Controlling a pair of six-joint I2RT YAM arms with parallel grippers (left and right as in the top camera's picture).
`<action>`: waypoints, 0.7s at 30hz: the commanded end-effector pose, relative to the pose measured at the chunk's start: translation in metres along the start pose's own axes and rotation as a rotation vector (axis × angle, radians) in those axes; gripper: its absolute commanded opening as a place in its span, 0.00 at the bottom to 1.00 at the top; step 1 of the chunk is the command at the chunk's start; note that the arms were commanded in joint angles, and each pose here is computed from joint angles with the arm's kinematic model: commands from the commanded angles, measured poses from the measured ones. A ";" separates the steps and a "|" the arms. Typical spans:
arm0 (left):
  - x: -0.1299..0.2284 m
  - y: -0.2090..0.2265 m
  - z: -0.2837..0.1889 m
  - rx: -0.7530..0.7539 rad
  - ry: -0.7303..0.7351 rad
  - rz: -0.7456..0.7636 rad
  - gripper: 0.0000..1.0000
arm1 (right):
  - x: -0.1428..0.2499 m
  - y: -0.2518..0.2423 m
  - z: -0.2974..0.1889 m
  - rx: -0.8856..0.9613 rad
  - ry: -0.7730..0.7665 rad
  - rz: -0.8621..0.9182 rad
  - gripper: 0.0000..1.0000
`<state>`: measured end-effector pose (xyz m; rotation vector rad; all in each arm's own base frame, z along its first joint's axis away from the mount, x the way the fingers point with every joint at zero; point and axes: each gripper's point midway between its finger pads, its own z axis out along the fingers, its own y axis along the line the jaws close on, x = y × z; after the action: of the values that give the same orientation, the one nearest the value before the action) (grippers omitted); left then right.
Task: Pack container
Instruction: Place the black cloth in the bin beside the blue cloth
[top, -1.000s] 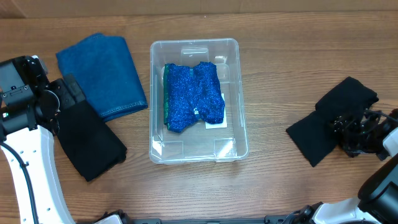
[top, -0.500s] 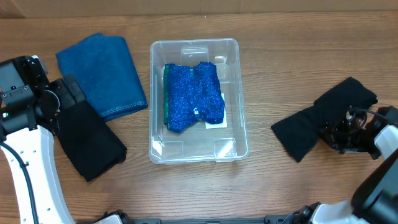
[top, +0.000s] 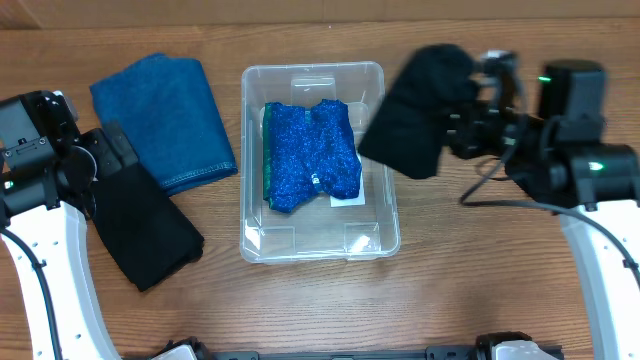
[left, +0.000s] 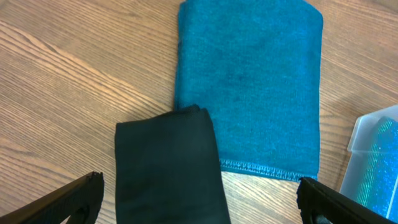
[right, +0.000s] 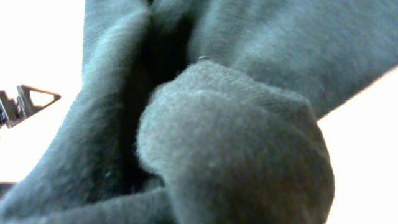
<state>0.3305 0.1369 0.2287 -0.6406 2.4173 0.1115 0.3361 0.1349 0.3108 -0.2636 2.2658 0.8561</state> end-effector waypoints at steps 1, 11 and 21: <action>-0.005 -0.001 -0.004 0.003 -0.008 -0.010 1.00 | -0.009 0.011 0.024 0.084 0.022 -0.097 0.04; -0.004 -0.001 -0.004 0.002 -0.005 -0.010 1.00 | 0.053 0.000 0.143 0.056 0.347 -0.250 0.04; -0.004 -0.005 -0.004 0.028 -0.002 -0.010 1.00 | 0.051 -0.030 0.182 0.124 0.337 -0.265 0.48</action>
<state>0.3286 0.1347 0.2268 -0.6406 2.4300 0.0997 0.3915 0.2343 0.1383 -0.6805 2.5888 0.6253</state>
